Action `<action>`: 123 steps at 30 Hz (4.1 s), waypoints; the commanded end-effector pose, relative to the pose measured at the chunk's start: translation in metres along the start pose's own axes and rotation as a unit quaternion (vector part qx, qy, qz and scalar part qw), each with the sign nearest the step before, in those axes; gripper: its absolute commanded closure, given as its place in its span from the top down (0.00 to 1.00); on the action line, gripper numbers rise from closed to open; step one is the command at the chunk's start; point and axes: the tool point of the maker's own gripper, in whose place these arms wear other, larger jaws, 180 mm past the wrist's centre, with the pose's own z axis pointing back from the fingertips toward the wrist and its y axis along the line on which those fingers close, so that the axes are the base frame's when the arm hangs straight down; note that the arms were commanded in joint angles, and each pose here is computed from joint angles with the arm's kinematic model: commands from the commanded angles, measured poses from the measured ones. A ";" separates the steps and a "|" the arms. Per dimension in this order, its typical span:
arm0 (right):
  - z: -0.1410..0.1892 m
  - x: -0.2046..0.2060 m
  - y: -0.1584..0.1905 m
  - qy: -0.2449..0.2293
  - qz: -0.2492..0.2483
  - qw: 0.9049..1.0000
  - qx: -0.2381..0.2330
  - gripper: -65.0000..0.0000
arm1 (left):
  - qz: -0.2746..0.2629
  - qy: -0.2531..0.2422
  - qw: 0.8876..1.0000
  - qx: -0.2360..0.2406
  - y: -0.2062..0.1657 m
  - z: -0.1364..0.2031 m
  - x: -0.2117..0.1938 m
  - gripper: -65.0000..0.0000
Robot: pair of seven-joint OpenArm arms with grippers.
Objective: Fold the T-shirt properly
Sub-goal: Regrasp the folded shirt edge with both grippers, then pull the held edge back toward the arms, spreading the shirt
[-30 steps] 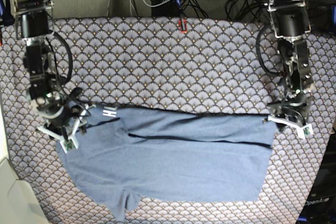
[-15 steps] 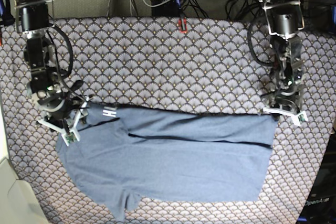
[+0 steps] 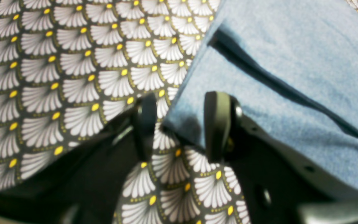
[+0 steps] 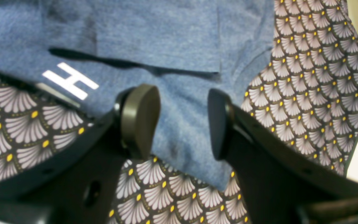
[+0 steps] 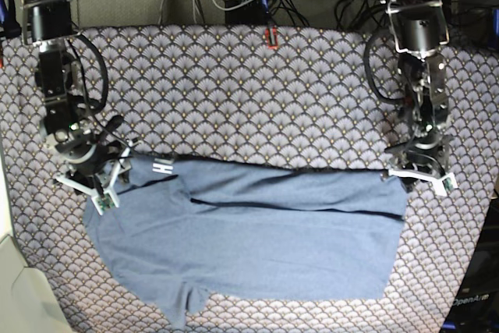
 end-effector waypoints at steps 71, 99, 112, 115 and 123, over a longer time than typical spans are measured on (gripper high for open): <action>0.015 -0.036 -0.068 0.027 -0.185 0.982 -0.026 0.46 | 0.053 -0.007 0.998 0.014 -0.003 -0.013 0.001 0.01; -0.006 -0.083 -0.054 0.078 -0.240 0.968 0.000 0.35 | 0.050 -0.004 0.999 0.014 -0.001 -0.012 0.000 0.01; 0.002 -0.084 -0.053 0.076 -0.194 0.978 0.021 0.00 | 0.020 0.011 0.999 0.026 0.023 -0.001 -0.008 0.01; 0.008 -0.088 -0.051 0.078 -0.186 0.979 0.019 0.00 | 0.011 0.029 0.999 0.025 0.029 0.007 -0.005 0.01; 0.036 -0.098 -0.036 0.076 -0.136 0.988 0.021 0.00 | -0.016 0.048 0.999 0.013 0.028 0.035 -0.006 0.01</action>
